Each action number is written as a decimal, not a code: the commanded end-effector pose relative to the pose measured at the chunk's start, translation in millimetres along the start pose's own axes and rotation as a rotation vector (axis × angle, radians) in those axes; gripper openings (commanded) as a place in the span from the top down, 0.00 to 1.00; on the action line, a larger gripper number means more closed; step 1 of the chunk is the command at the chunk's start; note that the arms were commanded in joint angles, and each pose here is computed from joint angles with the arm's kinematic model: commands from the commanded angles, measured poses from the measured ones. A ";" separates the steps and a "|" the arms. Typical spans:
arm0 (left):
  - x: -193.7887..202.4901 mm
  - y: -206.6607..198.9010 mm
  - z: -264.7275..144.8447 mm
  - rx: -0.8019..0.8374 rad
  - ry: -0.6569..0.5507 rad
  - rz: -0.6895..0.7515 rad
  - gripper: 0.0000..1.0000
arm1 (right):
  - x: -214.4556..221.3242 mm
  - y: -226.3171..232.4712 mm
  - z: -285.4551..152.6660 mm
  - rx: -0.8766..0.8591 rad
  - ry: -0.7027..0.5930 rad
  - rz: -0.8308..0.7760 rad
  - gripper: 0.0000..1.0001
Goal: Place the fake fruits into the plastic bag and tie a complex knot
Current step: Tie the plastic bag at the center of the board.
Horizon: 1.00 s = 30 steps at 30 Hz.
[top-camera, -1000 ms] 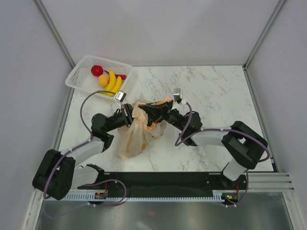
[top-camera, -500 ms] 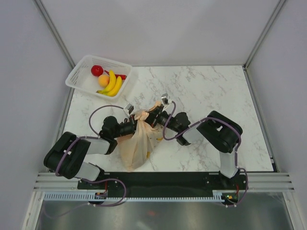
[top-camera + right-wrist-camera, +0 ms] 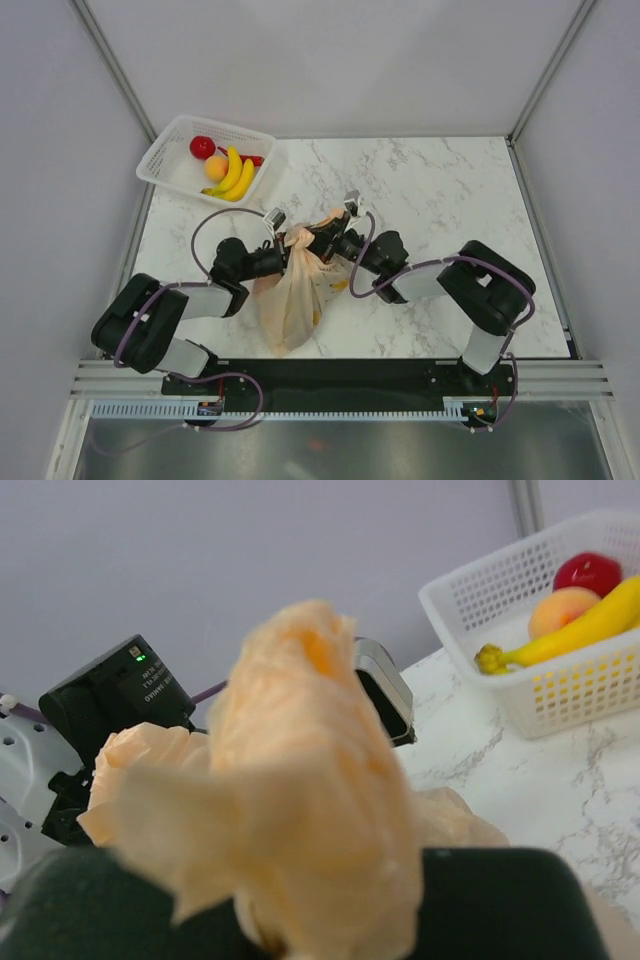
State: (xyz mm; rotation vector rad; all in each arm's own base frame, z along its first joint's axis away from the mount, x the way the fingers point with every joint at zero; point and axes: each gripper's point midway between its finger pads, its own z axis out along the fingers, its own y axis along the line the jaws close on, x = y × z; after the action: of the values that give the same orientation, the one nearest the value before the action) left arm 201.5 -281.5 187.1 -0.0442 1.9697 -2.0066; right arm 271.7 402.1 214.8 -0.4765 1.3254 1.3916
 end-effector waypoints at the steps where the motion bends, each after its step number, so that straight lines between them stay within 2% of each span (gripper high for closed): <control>1: 4.7 -107.6 1.4 0.397 0.049 0.407 0.83 | 2.4 44.0 -4.8 -0.115 0.050 -0.134 1.00; 4: 2.8 -114.9 4.3 0.413 0.064 0.423 0.83 | -4.2 45.1 -11.0 -0.073 0.068 -0.195 1.00; 10: 6.7 -114.9 15.3 0.421 0.099 0.428 0.82 | 7.0 37.1 -25.5 -0.018 0.112 -0.201 1.00; 18: 18.4 -73.4 41.9 0.371 0.165 0.380 0.83 | 25.4 20.8 -46.3 0.106 0.212 -0.187 1.00; 22: 18.1 -73.9 45.1 0.379 0.179 0.393 0.83 | 34.3 9.5 -61.8 0.196 0.294 -0.181 1.00; 30: 22.4 -86.3 50.3 0.409 0.224 0.396 0.83 | 25.7 6.9 -83.5 0.268 0.284 -0.189 1.00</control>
State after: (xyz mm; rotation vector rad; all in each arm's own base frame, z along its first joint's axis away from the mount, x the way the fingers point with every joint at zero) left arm 190.0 -334.2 193.9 0.2783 1.9914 -2.1560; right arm 264.0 328.0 219.3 -0.4530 1.4659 0.9357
